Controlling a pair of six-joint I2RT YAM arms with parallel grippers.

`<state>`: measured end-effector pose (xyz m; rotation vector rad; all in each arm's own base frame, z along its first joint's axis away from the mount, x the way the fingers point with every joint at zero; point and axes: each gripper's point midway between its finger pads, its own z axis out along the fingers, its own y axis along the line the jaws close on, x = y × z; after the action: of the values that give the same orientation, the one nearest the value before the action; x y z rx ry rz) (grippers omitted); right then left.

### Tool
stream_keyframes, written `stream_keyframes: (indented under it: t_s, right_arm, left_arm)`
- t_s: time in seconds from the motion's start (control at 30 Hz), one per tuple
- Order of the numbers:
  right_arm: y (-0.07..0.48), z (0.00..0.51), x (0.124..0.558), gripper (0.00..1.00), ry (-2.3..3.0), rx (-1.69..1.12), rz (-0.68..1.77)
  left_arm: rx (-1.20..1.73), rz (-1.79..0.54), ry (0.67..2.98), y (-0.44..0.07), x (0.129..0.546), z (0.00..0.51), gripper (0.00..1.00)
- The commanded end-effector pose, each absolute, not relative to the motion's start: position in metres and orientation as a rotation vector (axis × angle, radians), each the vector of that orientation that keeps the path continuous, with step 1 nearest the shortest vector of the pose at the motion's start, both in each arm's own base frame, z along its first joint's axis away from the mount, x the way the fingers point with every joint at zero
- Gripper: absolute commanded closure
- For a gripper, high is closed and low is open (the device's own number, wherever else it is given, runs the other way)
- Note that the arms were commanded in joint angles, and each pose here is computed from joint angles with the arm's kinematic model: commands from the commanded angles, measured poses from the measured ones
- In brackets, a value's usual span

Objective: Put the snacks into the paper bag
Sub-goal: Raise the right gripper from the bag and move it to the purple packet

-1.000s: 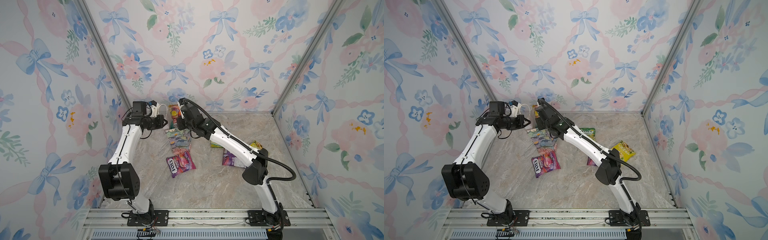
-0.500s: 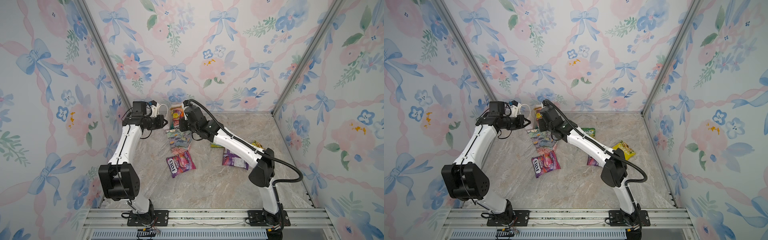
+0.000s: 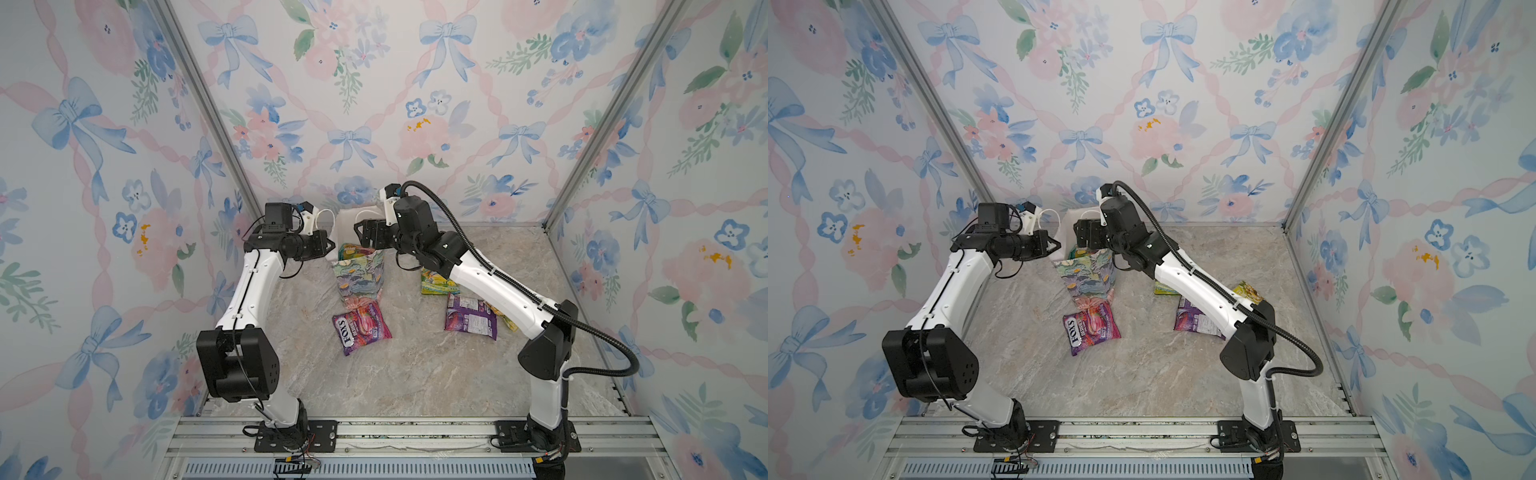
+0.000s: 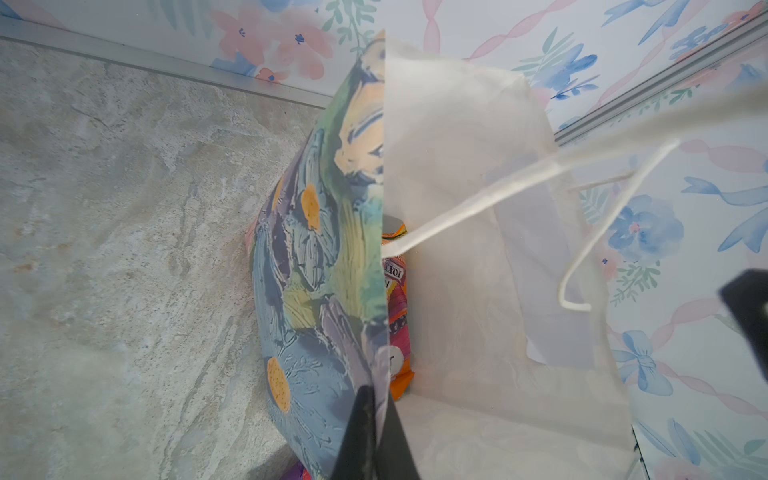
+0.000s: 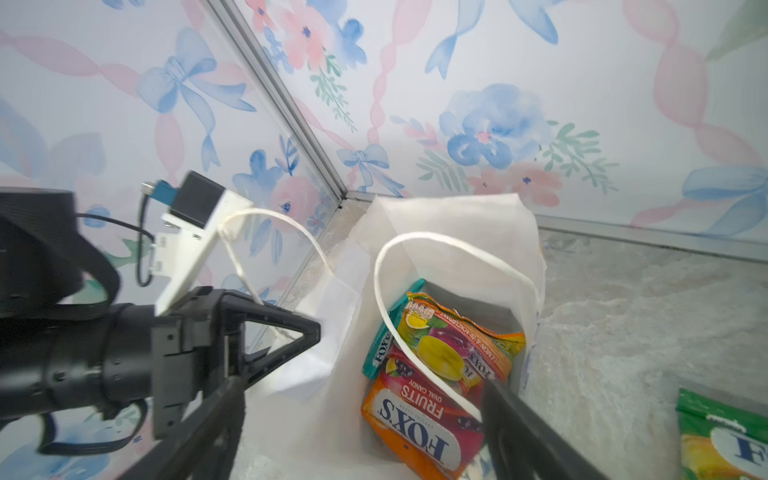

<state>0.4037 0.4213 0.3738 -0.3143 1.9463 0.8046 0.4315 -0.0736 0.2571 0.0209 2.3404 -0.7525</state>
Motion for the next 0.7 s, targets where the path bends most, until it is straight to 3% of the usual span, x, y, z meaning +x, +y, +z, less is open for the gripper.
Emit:
stream_keyframes:
  t_s: [0.0,0.13,0.27,0.67]
  right_arm:
    - [0.404,0.426,0.383,0.04,1.826,-0.345,0.875]
    - [0.375,0.424,0.371,0.00,1.840,-0.346,0.815]
    - [0.334,0.399,0.360,0.03,1.914,-0.313,0.748]
    - [0.162,0.218,0.312,0.03,2.338,0.041,0.415]
  left_arm:
    - [0.036,-0.768,2.316,-0.075,0.426,0.266,1.00]
    - [0.035,-0.766,2.317,-0.075,0.426,0.266,1.00]
    - [0.035,-0.766,2.317,-0.075,0.426,0.266,1.00]
    - [0.031,-0.764,2.324,-0.074,0.427,0.263,1.00]
